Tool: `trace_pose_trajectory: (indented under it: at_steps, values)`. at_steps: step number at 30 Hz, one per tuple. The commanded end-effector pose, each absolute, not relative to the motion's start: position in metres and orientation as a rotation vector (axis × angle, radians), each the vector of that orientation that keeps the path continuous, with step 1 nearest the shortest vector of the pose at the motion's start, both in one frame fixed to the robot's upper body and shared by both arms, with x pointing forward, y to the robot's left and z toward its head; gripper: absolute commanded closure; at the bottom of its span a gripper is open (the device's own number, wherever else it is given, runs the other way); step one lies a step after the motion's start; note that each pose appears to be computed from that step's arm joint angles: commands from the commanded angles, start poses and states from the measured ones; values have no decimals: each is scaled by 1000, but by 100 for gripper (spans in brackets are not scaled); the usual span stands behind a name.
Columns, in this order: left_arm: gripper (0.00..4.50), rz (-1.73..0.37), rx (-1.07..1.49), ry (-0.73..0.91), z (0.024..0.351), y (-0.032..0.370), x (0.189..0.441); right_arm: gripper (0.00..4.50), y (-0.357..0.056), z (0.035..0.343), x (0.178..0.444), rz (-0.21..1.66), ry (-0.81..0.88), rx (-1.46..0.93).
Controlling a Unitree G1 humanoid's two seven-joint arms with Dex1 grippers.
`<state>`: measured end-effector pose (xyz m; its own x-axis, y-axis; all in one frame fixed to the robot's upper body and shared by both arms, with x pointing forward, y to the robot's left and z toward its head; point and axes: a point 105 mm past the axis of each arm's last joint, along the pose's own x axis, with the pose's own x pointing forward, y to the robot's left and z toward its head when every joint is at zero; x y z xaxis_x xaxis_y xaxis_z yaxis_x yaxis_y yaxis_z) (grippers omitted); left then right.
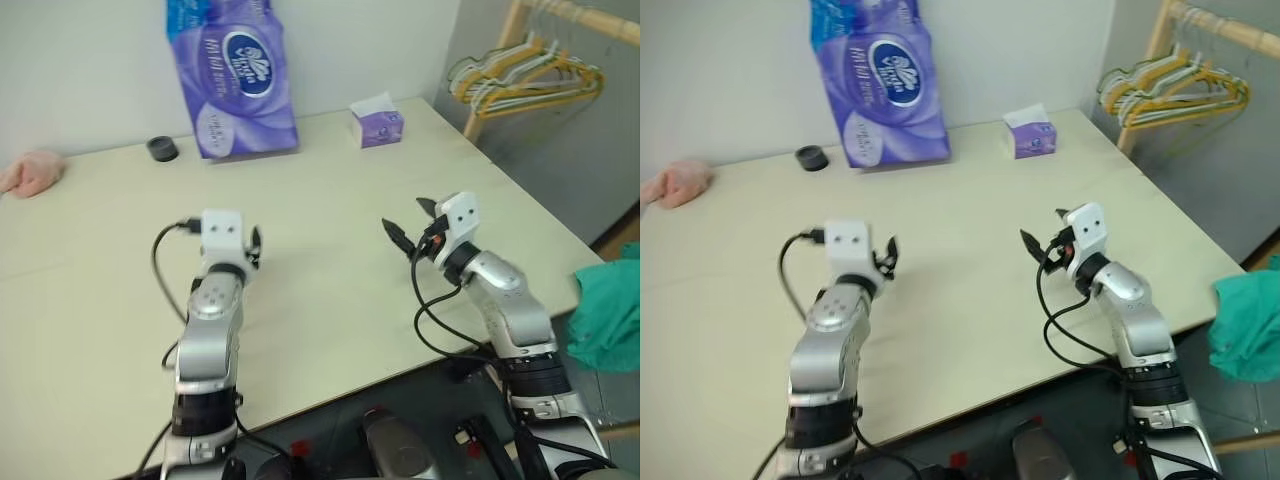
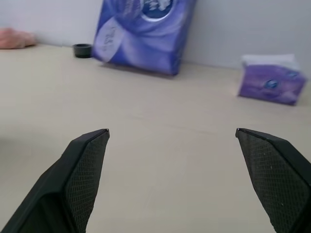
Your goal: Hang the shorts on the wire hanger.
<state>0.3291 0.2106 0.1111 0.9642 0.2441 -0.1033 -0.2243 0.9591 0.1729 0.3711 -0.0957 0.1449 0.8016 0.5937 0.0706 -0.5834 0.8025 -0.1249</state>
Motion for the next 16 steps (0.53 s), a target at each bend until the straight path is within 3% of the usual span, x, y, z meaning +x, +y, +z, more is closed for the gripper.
trace_pose_trajectory:
  at_steps: [1, 7, 16]
  values:
    - [158, 321, 150, 72, 117, 222, 312, 5, -80, 144, 371, 675, -145, -82]
    - [158, 331, 91, 101, 107, 228, 301, 5, -72, 132, 376, 688, -144, -96]
    - [158, 212, 136, 28, 126, 223, 315, 5, -88, 124, 386, 633, -133, -94]
